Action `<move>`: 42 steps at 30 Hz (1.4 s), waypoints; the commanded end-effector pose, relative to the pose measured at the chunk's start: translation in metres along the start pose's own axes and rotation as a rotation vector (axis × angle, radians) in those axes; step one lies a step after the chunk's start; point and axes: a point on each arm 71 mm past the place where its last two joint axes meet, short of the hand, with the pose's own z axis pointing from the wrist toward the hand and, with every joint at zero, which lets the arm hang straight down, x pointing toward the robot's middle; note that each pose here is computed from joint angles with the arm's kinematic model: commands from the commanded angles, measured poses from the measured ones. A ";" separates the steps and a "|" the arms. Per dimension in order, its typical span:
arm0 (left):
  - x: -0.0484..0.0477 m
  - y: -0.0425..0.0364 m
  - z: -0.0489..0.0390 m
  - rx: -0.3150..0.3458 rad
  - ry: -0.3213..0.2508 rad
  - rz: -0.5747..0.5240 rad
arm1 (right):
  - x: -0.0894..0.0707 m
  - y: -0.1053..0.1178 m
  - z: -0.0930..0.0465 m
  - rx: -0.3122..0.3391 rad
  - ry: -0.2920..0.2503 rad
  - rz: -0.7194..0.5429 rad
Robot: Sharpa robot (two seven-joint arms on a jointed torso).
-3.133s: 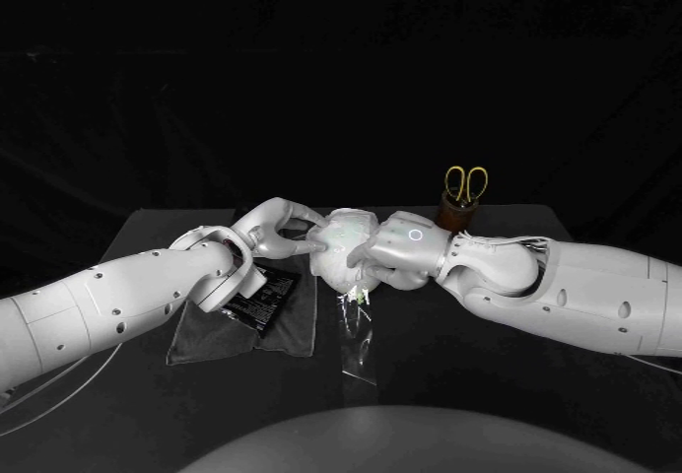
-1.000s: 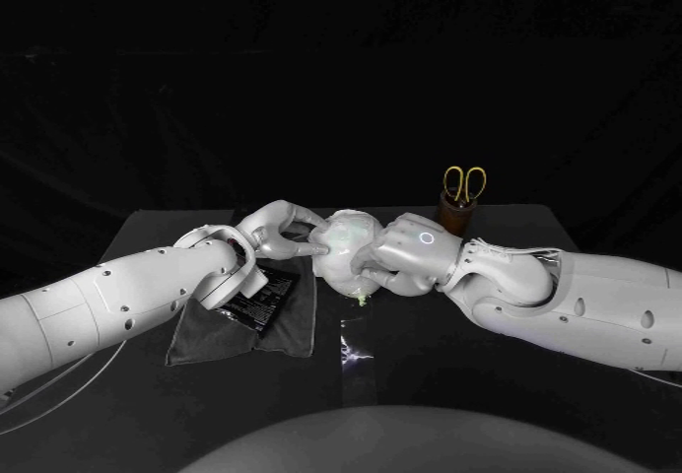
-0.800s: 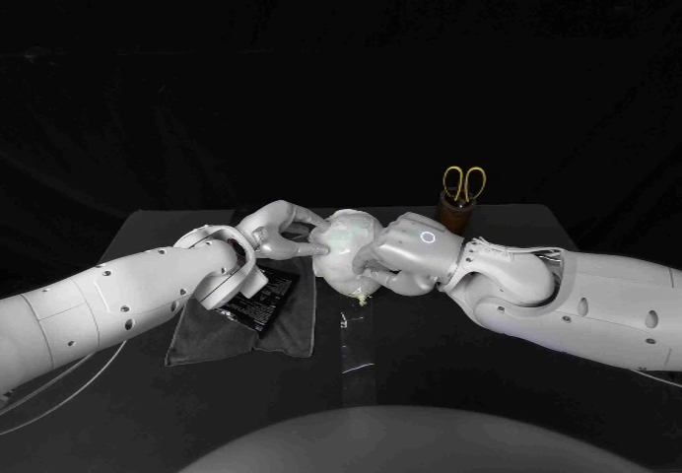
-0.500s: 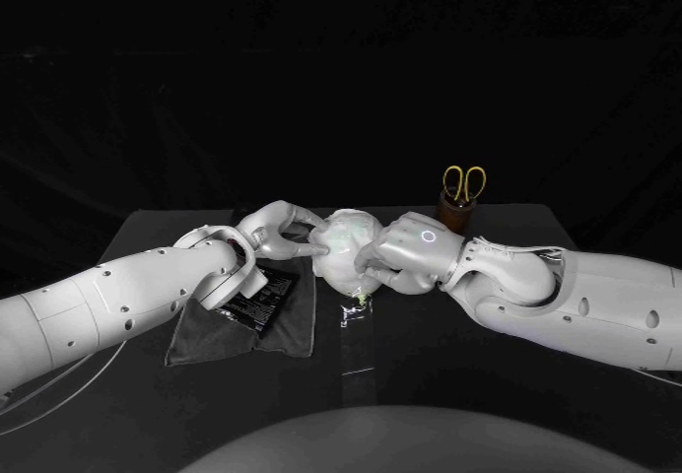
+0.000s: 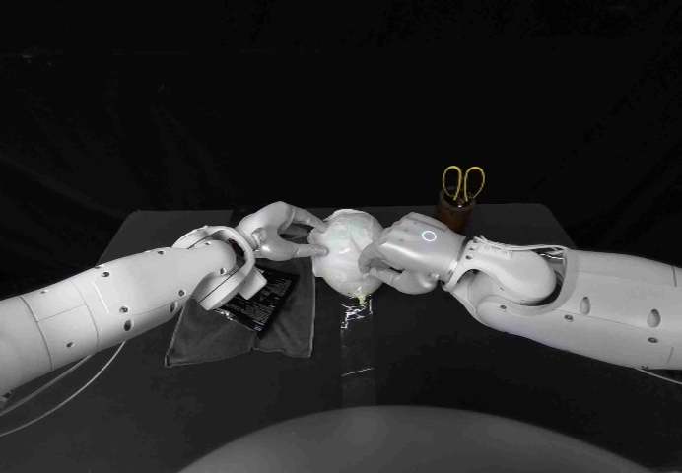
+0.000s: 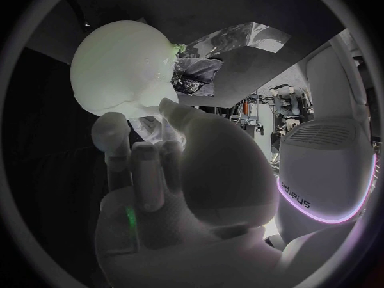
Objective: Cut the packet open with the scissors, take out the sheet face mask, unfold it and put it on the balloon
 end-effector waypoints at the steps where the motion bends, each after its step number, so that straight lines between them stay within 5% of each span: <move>1: 0.0019 -0.0018 0.0011 0.002 0.017 0.002 | 0.004 -0.002 -0.001 0.011 0.056 -0.006; 17: 0.0029 -0.0027 0.0023 0.002 0.018 0.003 | 0.008 -0.009 -0.006 0.047 0.099 0.019; 42: 0.0047 -0.0013 0.0056 -0.016 0.032 0.008 | 0.004 -0.015 -0.025 0.101 0.082 0.037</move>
